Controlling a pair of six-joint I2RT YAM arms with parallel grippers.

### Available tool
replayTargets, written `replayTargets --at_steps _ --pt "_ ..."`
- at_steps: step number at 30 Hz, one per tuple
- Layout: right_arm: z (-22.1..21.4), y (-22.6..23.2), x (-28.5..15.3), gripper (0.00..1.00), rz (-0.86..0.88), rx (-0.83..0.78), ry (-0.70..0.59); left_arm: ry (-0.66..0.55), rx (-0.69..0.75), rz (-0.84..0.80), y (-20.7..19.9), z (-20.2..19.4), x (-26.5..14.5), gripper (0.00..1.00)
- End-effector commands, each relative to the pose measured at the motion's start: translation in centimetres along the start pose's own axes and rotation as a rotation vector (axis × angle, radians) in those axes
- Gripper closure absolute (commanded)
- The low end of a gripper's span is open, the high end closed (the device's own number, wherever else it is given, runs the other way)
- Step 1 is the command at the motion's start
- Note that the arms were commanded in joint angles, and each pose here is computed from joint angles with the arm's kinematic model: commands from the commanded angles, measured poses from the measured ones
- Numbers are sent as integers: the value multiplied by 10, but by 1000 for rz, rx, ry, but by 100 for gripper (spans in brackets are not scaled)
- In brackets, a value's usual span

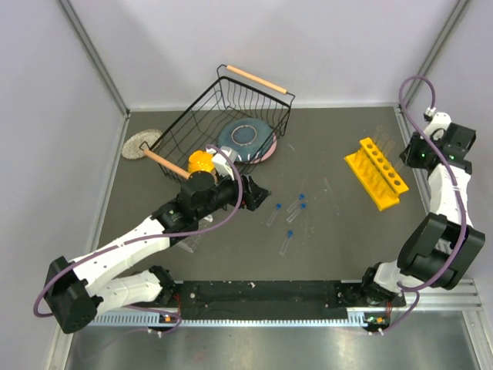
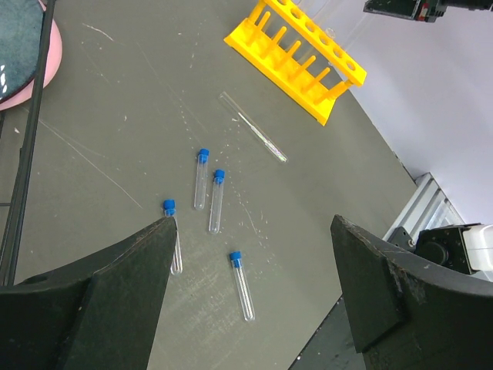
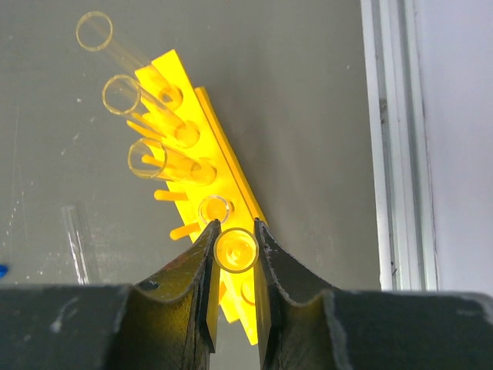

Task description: Organize the chemistry lab equipment

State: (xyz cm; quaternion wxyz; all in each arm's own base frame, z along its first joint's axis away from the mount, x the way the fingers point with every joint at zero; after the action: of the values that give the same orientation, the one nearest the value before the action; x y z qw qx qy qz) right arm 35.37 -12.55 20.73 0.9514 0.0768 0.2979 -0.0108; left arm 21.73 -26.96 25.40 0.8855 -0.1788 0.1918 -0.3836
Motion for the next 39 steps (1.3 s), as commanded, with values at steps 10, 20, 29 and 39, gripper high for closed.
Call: replayTargets --at_steps 10,20,29,39 --pt "-8 8 18 82 31 -102 -80 -29 0 -19 -4 10 2 13" --pt "-25 11 28 79 56 -145 -77 -23 -2 -26 -7 13 6 13" --pt "-35 13 28 61 71 -161 -60 -26 -3 -30 -8 14 5 13" --pt "5 16 -17 37 3 -197 -167 -38 0 -40 -11 18 -1 13"
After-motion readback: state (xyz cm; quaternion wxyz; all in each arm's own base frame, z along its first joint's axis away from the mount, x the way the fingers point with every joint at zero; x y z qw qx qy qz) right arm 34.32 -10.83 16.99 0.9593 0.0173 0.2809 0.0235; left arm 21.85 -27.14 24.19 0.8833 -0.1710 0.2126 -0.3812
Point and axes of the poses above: each gripper's point midway between its finger pads, its own x axis out along the fingers, its own y axis along the line the jaws close on, z = x × y, the point moved 3 cm from there along -x, back along the fingers, and after that the axes turned 3 degrees about x, right-handed, at the moved point
